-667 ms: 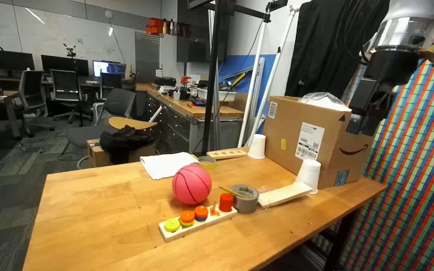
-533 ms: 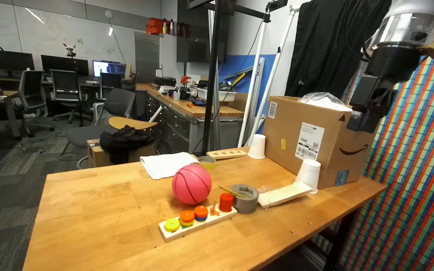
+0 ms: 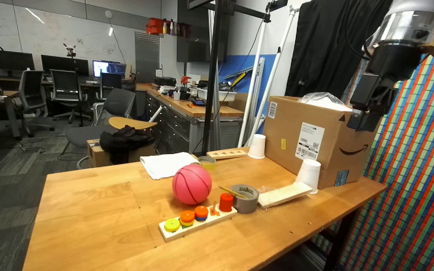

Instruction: Move the basketball to the right.

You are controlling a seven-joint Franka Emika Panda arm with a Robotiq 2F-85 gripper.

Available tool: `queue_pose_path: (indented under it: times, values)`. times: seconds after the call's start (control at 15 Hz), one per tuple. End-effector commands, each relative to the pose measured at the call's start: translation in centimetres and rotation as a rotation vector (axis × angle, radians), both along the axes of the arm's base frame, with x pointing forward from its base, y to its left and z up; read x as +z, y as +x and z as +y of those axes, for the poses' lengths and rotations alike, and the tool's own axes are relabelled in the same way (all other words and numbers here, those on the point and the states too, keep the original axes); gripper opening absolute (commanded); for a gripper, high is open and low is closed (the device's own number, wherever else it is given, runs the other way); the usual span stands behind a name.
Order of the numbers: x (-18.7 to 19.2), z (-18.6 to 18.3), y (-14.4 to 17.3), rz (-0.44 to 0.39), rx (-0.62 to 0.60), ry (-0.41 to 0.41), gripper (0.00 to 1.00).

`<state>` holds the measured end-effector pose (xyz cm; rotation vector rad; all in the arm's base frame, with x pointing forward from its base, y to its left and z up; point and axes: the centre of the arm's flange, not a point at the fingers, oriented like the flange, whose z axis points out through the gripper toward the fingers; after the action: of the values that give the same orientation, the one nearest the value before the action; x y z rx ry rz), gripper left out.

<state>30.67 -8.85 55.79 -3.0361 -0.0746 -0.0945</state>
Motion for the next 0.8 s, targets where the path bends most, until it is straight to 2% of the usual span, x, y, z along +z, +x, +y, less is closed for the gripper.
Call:
queue_pose_path:
  times: [0.0,0.4,0.73]
  values:
    - [0.0,1.6,1.9,0.002,0.039,-0.01,1.0]
    - [-0.7,8.9,7.1,-0.027,0.197,-0.083,1.0]
    - [-0.1,17.6,11.7,-0.043,0.292,-0.11,1.0]
